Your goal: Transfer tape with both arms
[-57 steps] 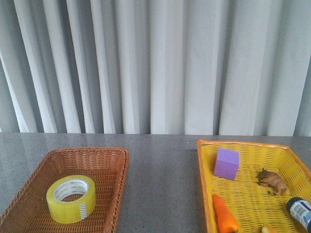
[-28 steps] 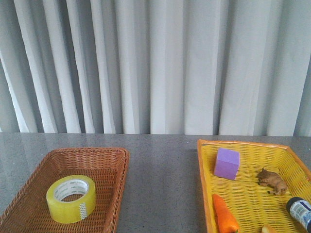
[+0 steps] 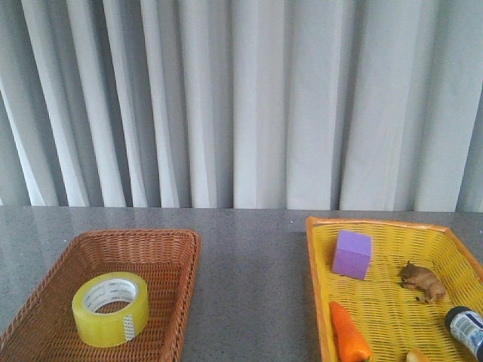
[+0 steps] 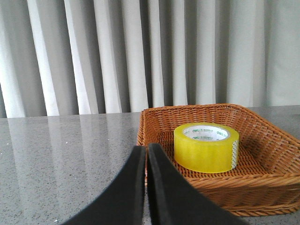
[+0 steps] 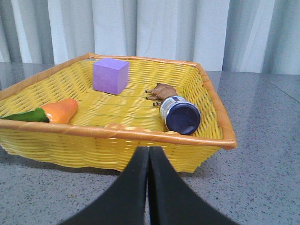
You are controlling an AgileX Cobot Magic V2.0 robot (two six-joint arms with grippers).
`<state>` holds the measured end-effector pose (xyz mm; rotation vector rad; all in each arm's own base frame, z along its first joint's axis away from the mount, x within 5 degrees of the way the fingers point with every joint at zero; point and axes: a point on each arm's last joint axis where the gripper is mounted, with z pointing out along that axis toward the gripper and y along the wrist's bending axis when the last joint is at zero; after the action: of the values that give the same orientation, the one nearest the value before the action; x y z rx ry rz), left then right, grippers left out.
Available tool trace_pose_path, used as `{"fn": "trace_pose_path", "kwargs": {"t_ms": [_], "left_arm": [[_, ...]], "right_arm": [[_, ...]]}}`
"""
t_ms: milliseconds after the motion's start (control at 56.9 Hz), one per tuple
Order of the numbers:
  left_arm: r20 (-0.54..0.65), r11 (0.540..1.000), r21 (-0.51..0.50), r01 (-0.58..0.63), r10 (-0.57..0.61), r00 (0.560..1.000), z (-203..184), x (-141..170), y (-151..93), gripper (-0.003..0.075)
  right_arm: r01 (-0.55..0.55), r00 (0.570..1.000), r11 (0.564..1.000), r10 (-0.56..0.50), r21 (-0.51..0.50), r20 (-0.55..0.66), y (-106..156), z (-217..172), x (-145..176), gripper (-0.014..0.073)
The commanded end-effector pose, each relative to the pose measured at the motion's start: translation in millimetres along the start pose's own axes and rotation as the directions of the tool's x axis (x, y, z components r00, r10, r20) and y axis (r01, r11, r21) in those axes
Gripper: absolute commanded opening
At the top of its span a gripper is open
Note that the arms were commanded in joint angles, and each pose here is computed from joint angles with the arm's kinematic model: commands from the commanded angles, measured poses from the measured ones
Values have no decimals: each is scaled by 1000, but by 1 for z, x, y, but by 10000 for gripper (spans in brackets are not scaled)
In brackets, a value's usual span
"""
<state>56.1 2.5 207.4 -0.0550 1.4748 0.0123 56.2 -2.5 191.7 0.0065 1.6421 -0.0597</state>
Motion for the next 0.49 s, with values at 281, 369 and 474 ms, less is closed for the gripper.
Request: {"fn": "trace_pose_path", "kwargs": {"t_ms": [281, 369, 474], "left_arm": [[95, 1000, 7, 16, -16, 995, -2, -10, -1, -6], [95, 1000, 7, 16, -16, 995, -2, -10, -1, -6], [81, 1000, 6, 16, -16, 997, -2, -9, 0, -6]], "right_arm": [[9, 997, 1000, -9, 5, 73, 0, -1, -5, -7], [9, 997, 1000, -9, 5, 73, 0, -1, -5, -7], [9, 997, 1000, -9, 5, 73, 0, -1, -5, -7]]}}
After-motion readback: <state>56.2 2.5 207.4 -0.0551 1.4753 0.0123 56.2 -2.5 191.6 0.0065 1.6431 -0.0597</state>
